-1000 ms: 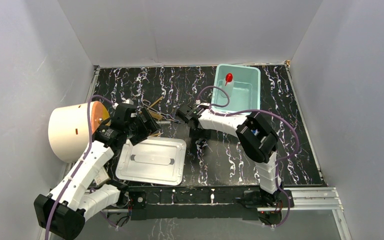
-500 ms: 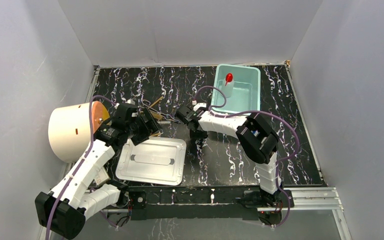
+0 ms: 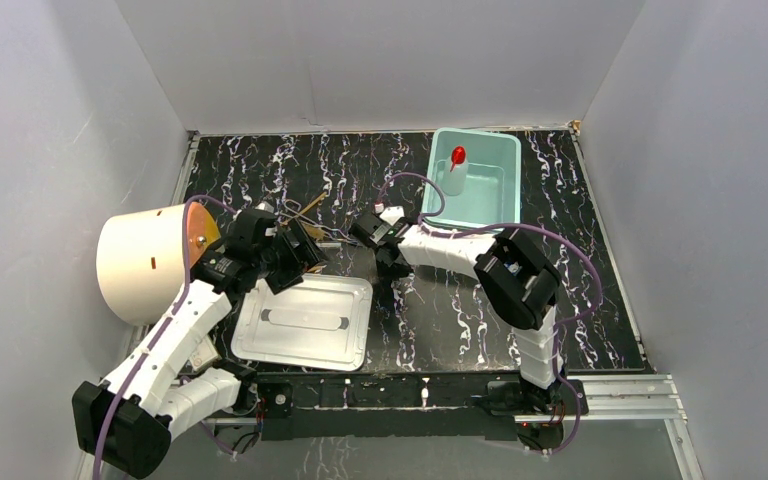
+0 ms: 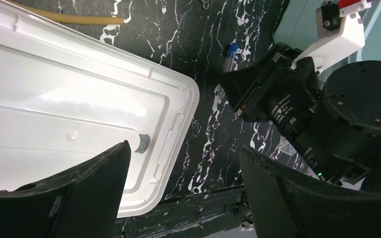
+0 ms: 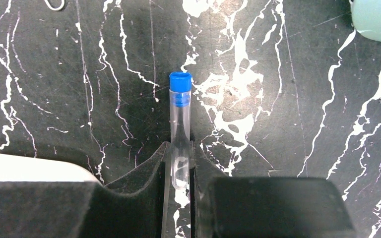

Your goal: Organize the chemistry lab equipment

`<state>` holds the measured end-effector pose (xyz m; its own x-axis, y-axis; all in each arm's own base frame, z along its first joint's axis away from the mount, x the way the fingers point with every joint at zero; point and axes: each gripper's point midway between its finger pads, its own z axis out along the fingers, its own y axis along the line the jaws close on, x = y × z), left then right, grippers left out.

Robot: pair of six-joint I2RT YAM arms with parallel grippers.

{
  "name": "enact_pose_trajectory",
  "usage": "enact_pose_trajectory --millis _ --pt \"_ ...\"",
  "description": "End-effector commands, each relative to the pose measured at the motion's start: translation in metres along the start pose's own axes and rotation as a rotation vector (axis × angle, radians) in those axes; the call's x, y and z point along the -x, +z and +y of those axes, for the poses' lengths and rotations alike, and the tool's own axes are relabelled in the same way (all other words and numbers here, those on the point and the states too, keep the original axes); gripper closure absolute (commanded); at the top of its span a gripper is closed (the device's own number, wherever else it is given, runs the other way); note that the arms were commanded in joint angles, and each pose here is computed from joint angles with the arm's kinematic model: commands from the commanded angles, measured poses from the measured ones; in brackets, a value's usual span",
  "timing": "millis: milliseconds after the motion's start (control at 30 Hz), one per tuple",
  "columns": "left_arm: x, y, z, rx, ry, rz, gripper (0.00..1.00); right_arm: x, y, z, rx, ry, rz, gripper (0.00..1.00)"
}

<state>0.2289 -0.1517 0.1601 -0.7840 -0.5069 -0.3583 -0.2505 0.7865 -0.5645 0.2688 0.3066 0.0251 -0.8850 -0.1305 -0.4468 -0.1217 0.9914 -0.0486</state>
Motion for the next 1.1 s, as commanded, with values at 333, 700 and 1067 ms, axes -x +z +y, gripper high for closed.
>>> enact_pose_trajectory --millis 333,700,1067 --pt "-0.021 -0.004 -0.024 -0.179 -0.024 0.096 0.23 0.061 -0.098 0.043 0.355 0.091 -0.186 0.81" --pt "-0.013 -0.003 -0.088 -0.471 -0.024 0.138 0.38 0.083 -0.166 0.069 0.612 0.294 -0.172 0.79" --pt "-0.014 -0.005 -0.081 -0.474 -0.014 0.078 0.64 0.089 -0.175 0.064 0.688 0.42 -0.127 0.79"
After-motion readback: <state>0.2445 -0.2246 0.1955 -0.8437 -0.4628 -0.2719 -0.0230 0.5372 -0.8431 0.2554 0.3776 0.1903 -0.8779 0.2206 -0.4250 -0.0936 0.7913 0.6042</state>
